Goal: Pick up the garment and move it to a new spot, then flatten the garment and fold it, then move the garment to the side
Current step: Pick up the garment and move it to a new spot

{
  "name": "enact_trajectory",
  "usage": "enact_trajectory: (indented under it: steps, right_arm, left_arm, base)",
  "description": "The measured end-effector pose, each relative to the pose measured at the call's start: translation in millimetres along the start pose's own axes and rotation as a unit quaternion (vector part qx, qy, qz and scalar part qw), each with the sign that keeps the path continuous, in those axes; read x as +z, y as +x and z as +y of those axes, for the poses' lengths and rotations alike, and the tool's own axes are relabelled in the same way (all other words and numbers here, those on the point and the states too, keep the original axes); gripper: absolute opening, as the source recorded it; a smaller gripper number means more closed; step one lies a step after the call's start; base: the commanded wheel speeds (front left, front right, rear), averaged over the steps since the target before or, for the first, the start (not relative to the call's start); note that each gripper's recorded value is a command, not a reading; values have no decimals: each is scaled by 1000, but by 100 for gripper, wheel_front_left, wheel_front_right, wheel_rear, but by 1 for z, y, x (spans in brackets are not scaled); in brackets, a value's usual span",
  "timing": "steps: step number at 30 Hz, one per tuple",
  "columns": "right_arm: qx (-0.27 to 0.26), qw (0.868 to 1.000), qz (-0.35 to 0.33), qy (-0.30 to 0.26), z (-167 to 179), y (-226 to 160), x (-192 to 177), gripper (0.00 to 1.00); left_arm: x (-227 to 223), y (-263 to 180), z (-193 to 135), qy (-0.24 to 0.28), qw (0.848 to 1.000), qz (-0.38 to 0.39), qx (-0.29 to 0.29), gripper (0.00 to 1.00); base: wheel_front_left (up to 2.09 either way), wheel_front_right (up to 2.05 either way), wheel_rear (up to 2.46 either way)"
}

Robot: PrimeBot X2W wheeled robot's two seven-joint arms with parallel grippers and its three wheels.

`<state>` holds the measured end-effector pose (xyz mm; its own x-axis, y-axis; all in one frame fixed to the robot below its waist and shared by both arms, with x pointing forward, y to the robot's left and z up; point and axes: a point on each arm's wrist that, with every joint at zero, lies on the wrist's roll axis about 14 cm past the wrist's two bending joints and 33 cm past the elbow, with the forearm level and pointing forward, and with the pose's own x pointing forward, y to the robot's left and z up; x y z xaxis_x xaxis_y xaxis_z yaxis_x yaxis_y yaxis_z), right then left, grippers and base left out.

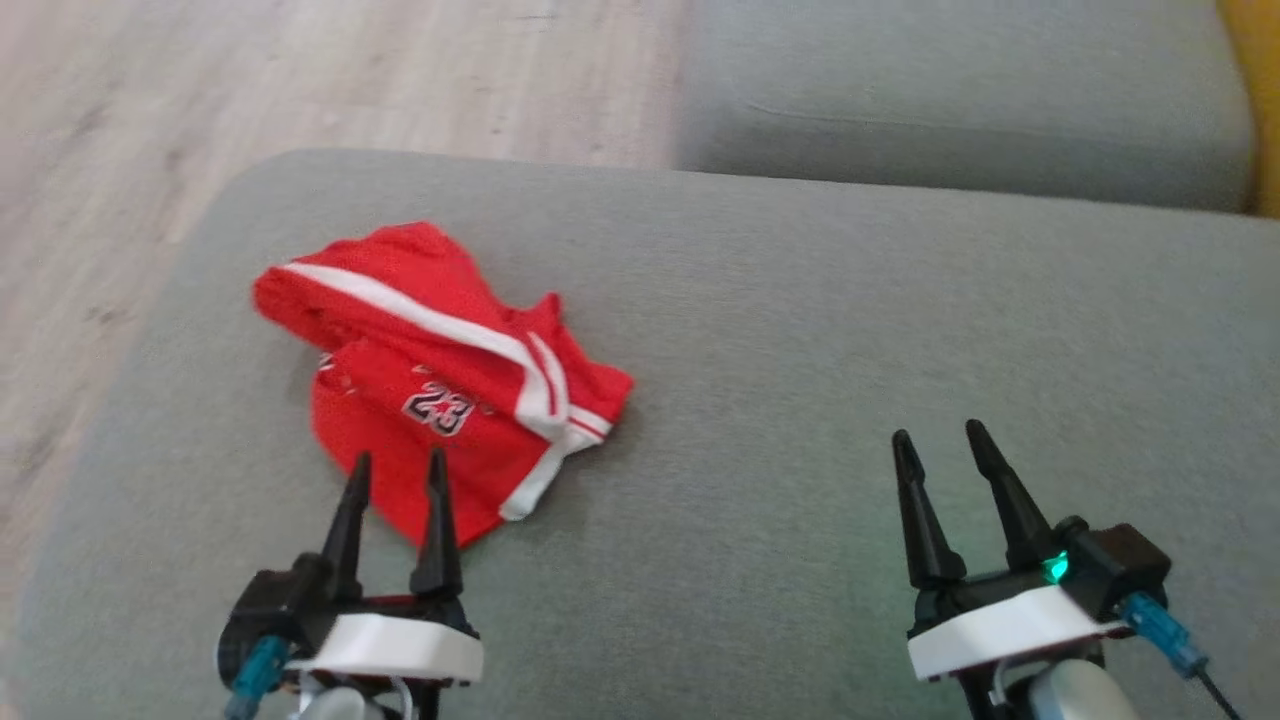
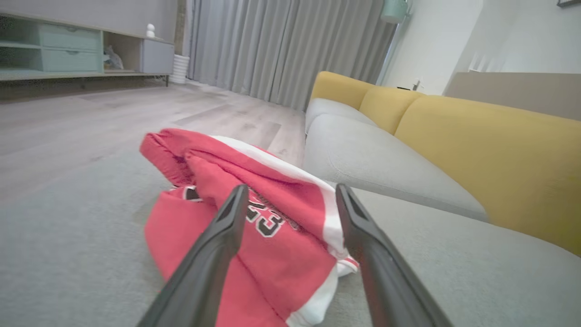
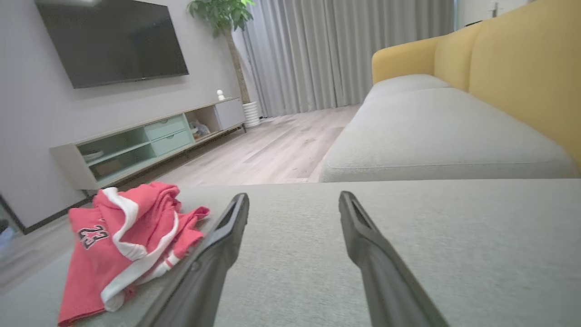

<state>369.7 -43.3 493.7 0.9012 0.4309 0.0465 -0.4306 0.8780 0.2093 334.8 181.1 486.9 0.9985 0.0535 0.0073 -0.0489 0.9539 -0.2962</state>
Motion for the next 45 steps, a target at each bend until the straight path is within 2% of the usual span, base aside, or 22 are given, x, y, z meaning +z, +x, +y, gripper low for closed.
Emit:
enact_trajectory:
  steps: [8,18,23,26,30,33,37,40,41,45]
  right_arm:
    - [75,997,8,9,47,16,-5,100]
    - [127,992,17,12,81,19,-9,100]
    - [132,991,28,17,84,17,-17,100]
    - [127,991,35,24,80,18,-23,100]
    - [115,992,34,24,68,30,-25,100]
    - [106,994,28,24,58,41,-25,100]
    - [87,995,28,30,42,50,-28,100]
    - [67,997,30,31,26,53,-31,100]
    - [53,998,31,33,16,53,-33,100]
    - [27,999,33,33,-4,52,-36,100]
  left_arm:
    - [10,-29,42,1,997,-19,69,100]
    - [21,-45,63,5,994,-38,100,100]
    - [15,-41,62,23,996,-23,85,100]
    - [24,-21,59,73,996,-19,52,100]
    - [42,30,50,139,990,9,-5,100]
    - [51,71,36,204,977,43,-53,100]
    - [24,102,28,290,940,144,-111,100]
    - [-2,111,28,288,924,211,-133,100]
    - [-19,114,33,285,913,257,-138,100]
    - [-42,119,49,295,889,322,-137,100]
  base:
    - [0,0,0]
    - [0,0,0]
    - [0,0,0]
    - [0,0,0]
    - [0,0,0]
    - [0,0,0]
    - [0,0,0]
    - [0,0,0]
    - [0,0,0]
    - [0,0,0]
